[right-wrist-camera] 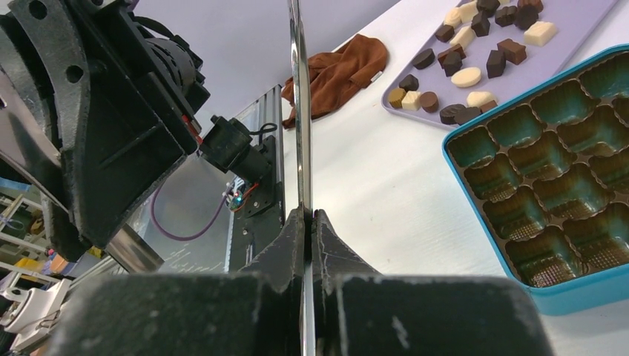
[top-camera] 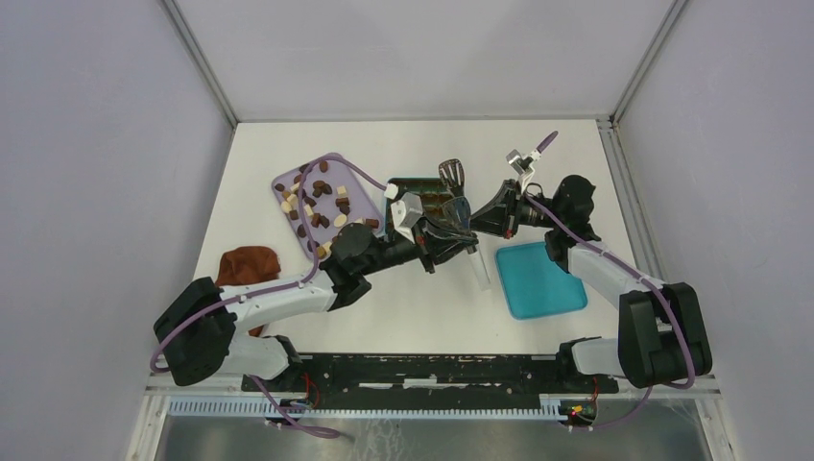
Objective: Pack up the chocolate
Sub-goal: Pick up the clamp from the center of the board.
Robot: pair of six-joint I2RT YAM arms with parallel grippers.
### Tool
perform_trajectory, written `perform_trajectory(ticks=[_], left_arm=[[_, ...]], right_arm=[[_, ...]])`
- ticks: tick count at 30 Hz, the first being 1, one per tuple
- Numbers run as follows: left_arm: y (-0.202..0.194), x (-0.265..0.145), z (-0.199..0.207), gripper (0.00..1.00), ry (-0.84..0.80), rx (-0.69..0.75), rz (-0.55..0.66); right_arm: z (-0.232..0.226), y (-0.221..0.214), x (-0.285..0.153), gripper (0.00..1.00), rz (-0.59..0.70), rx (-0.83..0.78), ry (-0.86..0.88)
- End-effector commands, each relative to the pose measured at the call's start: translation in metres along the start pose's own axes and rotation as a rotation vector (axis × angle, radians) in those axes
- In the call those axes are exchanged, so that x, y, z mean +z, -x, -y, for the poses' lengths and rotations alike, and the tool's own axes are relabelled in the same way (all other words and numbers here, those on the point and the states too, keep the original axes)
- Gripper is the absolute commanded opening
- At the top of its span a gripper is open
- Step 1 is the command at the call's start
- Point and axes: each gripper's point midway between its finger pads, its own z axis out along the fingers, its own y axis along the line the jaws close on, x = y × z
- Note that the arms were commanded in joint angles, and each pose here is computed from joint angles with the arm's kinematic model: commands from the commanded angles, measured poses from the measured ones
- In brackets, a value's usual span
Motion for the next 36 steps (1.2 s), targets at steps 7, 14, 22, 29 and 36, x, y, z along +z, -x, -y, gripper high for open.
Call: perform_trajectory(ticks=[7, 14, 22, 29, 36], left_arm=[[0.035, 0.006, 0.008, 0.08, -0.081, -0.062, 0.099], [0.027, -0.003, 0.015, 0.57, -0.084, -0.148, 0.032], [0.017, -0.075, 0.001, 0.84, 0.137, -0.180, 0.179], [0.012, -0.084, -0.002, 1.00, 0.137, -0.338, 0.281], [0.022, -0.049, 0.000, 1.00, 0.037, -0.433, 0.310]], right_arm=[[-0.005, 0.024, -0.006, 0.00, 0.083, -0.098, -0.030], [-0.009, 0.027, -0.006, 0.00, 0.080, -0.105, -0.022], [-0.016, 0.034, -0.006, 0.00, 0.098, -0.082, -0.015], [-0.014, 0.053, -0.002, 0.00, 0.175, 0.108, -0.030], [-0.030, 0.074, -0.001, 0.00, 0.259, 0.318, 0.090]])
